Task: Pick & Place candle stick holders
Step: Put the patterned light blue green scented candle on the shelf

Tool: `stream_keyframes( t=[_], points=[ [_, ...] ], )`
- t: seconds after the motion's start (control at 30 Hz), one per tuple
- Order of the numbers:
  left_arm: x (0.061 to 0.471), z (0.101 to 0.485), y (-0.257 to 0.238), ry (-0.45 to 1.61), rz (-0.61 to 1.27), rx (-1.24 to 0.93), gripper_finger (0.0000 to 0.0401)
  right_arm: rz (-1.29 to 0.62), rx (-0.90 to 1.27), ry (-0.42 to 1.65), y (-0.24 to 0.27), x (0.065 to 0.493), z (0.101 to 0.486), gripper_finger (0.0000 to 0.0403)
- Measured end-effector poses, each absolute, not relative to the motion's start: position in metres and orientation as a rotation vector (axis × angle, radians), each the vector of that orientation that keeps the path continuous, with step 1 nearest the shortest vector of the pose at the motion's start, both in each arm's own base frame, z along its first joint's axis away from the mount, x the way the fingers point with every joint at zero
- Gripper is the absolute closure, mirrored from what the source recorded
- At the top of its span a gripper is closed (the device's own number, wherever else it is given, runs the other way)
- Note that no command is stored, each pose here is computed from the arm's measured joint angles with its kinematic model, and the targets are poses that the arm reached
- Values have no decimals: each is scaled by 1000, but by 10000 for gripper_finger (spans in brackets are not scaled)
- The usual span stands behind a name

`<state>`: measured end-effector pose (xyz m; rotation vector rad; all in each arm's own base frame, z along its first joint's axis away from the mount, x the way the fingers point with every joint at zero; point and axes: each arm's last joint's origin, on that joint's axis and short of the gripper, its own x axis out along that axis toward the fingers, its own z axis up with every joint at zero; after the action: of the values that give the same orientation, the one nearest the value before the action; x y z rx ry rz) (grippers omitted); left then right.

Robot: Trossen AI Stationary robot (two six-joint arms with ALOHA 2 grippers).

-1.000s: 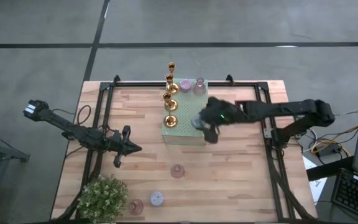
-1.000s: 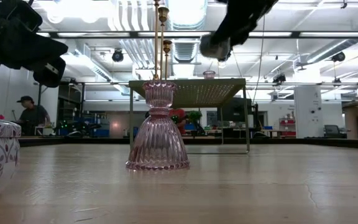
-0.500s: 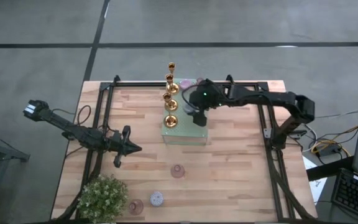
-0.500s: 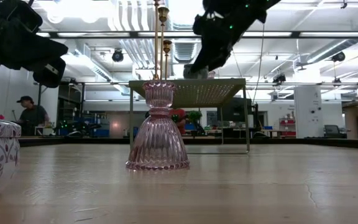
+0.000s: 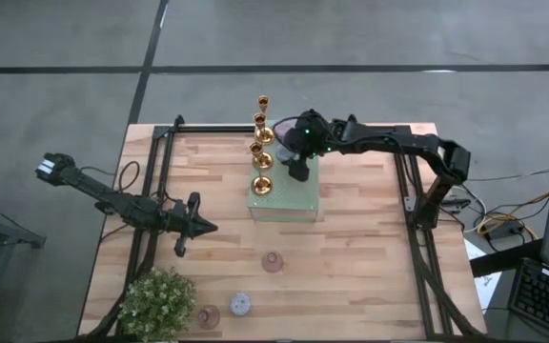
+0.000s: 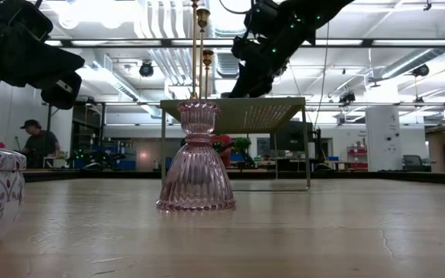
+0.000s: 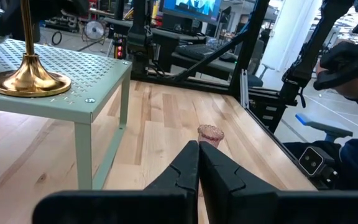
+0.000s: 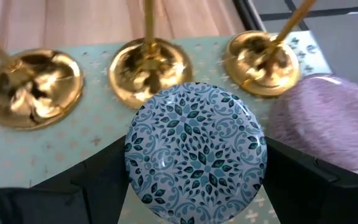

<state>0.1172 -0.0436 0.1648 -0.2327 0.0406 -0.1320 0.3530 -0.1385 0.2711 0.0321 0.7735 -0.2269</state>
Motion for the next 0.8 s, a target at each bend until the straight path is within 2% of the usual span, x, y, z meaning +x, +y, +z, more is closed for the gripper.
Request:
stream_keyframes(
  t=[0.8],
  points=[
    [117,165,-44,40,-131,-233,387,-355,221,751,-135,354,271,96]
  ],
)
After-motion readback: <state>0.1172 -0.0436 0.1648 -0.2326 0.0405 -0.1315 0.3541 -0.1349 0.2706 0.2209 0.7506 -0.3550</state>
